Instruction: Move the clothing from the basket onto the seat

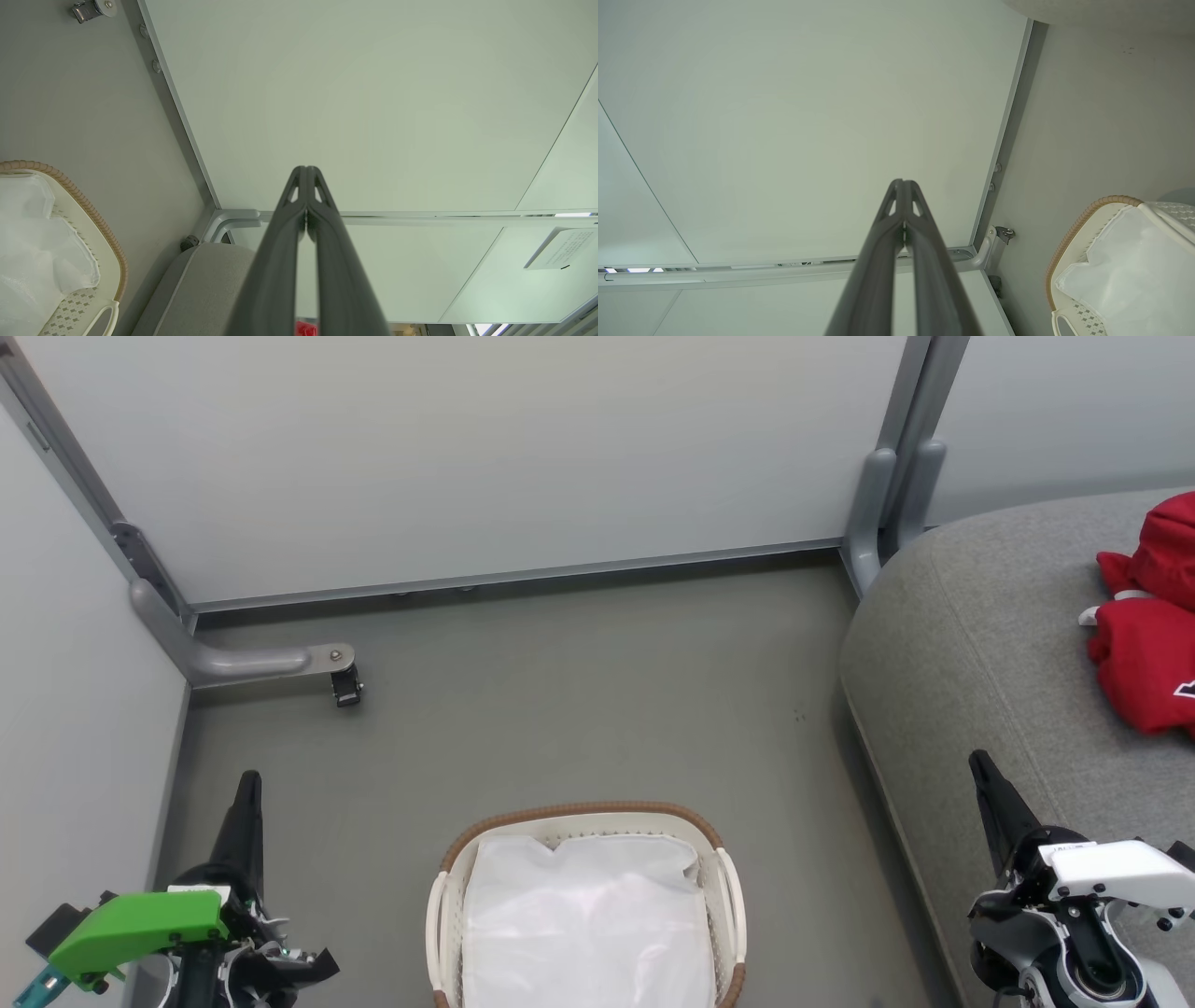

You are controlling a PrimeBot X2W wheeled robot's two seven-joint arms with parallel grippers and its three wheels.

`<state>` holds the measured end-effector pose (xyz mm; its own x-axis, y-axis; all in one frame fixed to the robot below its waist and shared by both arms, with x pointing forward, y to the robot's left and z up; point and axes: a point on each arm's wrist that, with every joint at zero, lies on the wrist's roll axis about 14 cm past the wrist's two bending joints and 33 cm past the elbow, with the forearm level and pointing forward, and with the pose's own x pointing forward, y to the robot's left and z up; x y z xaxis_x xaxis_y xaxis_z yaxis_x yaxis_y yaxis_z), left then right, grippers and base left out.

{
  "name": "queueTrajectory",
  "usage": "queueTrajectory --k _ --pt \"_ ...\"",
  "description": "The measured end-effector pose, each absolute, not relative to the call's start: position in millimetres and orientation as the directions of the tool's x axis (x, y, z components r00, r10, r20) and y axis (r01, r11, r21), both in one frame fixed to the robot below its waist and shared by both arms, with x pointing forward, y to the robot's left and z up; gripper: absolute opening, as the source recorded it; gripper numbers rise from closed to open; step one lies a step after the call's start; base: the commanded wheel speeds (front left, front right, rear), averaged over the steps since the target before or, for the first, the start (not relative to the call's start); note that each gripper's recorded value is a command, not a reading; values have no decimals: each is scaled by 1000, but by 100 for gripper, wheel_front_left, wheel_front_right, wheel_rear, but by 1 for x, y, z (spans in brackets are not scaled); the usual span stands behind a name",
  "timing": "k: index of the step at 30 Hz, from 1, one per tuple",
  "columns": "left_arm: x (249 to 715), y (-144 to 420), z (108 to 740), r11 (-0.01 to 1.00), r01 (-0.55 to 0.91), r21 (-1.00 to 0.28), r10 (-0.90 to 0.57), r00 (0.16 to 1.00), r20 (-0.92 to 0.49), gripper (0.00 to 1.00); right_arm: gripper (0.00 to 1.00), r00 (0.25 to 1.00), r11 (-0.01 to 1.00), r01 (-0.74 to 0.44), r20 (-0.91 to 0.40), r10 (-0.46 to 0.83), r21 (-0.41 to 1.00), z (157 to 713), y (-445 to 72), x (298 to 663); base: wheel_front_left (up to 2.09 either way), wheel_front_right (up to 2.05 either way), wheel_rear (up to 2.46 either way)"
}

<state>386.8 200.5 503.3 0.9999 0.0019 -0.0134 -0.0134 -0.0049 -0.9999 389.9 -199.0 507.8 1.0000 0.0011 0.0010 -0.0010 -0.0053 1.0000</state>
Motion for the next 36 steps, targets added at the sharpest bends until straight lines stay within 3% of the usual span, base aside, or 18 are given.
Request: queueTrajectory --k 36 --pt "387 199 503 -7 -14 -1000 -1 1000 -14 0 0 1000 -5 -1 1 1 1000 508 -199 390 0 0 0"
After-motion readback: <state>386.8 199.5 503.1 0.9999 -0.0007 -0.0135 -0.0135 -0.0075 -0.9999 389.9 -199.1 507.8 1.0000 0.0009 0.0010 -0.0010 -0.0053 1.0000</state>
